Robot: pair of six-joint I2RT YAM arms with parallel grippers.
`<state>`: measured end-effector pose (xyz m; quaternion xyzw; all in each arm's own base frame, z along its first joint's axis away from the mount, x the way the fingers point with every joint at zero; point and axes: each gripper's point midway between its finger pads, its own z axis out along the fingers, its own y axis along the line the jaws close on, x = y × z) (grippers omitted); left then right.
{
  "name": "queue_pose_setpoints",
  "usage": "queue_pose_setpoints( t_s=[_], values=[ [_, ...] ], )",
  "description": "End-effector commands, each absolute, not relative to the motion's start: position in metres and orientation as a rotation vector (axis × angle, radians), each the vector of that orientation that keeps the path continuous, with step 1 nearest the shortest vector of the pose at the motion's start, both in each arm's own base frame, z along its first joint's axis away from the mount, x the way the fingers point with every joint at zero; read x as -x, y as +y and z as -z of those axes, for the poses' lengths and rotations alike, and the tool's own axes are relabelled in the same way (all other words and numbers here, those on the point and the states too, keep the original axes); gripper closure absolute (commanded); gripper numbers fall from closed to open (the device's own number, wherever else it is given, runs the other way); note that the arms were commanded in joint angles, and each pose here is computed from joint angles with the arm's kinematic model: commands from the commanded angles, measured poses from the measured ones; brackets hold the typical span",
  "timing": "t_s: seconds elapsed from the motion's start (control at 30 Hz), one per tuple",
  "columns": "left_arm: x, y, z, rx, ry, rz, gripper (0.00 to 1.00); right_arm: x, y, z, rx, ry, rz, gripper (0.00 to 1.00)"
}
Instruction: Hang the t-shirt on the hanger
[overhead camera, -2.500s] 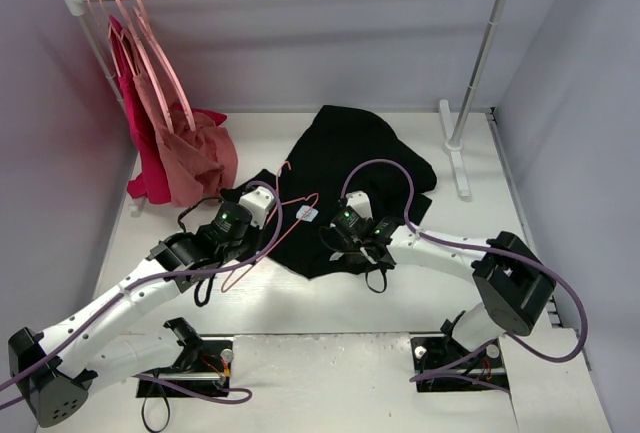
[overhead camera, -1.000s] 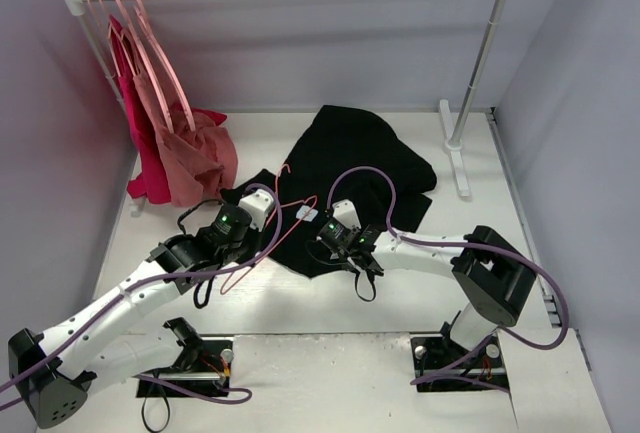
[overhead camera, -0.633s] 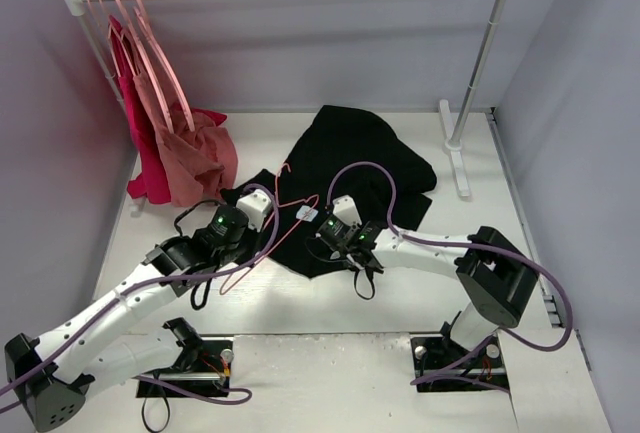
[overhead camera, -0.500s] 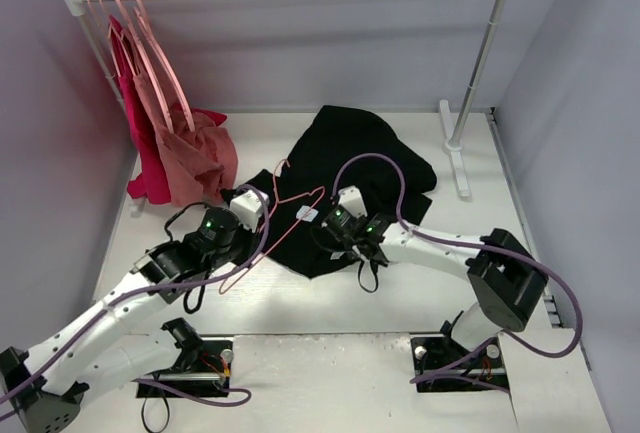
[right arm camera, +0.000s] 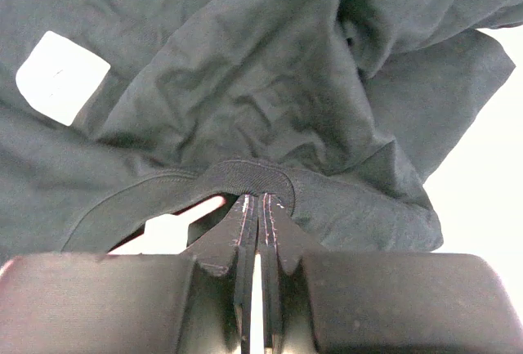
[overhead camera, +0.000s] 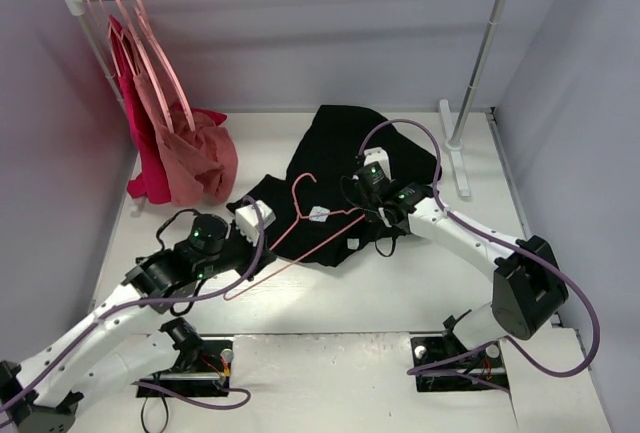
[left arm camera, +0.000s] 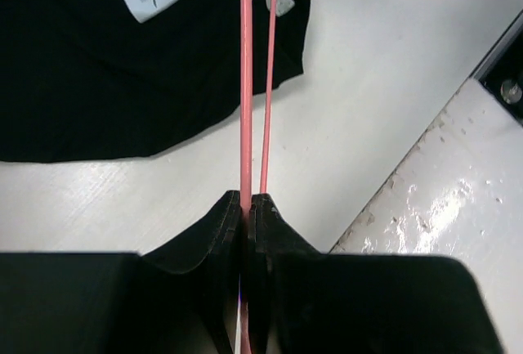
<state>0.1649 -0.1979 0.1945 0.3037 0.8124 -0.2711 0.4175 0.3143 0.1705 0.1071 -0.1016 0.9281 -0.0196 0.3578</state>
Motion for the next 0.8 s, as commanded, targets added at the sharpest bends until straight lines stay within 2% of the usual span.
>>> queue_pose_setpoints(
  t_s=[0.0, 0.43, 0.77],
  values=[
    [-0.166, -0.220, -0.217, -0.840, 1.947, 0.768, 1.00, -0.320, 0.180, -0.132, 0.291, 2.342, -0.013, 1.00],
    [-0.180, -0.236, -0.207, -0.760, 1.935, 0.781, 1.00, -0.316, 0.193, -0.144, 0.325, 2.332, -0.110, 1.00],
    [-0.195, -0.283, -0.231, -0.765, 1.545, 0.803, 1.00, -0.325, 0.213, -0.224, 0.398, 2.190, -0.225, 1.00]
  ],
)
